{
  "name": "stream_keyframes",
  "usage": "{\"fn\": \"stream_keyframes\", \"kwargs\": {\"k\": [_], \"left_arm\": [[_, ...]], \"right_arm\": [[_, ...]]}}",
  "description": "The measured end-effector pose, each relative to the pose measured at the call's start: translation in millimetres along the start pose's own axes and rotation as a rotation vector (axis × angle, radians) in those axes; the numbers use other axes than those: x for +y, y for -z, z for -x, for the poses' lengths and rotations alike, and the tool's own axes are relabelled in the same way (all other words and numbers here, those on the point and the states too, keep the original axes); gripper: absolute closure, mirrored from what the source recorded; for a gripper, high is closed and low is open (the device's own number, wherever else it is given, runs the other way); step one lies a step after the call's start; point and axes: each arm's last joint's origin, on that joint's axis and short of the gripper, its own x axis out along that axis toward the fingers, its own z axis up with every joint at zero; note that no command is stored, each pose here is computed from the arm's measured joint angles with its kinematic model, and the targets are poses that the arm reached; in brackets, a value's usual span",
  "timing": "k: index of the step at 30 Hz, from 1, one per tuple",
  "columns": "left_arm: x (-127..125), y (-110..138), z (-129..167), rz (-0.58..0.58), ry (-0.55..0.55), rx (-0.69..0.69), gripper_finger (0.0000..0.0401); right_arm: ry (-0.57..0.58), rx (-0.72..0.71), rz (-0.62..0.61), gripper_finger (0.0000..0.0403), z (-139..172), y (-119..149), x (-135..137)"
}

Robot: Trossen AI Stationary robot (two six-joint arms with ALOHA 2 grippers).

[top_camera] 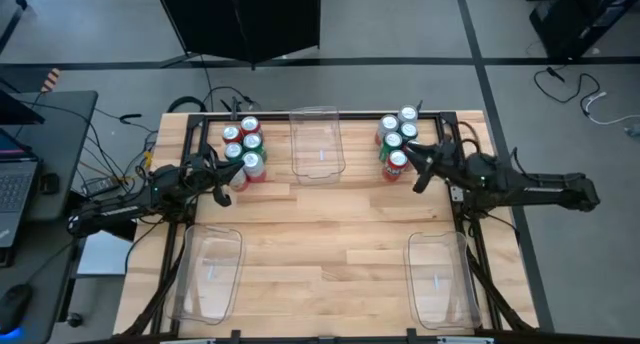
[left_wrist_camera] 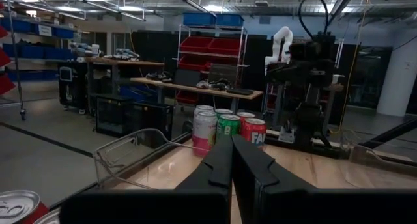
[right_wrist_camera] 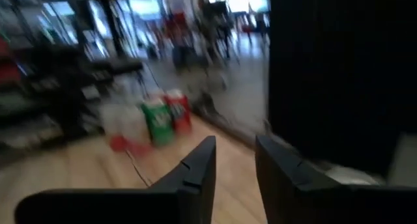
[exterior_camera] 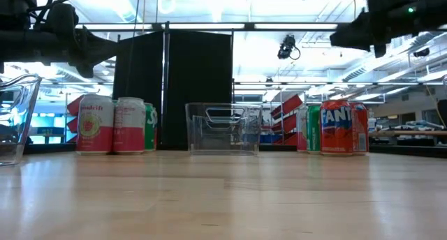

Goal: Sort soda cans
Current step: Put the green soda can into the bottom right transparent bin

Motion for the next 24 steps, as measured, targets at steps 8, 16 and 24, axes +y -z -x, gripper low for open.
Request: {"fn": "stream_keyframes", "kwargs": {"k": [8,16,24], "left_arm": [[0,0,0,0.0,-0.001,0.0,0.0391],[0,0,0,0.0,-0.002,0.0,0.0391],[0,2,0,-0.003,-0.003,0.018,0.0391]], "right_arm": [[0.204,0.284,0.051,0.0247,-27,-27,0],[0.431,0.433,-0.032,0.0167,-64,-55,-24],[0.475,0.664,-0.175,0.0113,-99,-48,-65]]}}
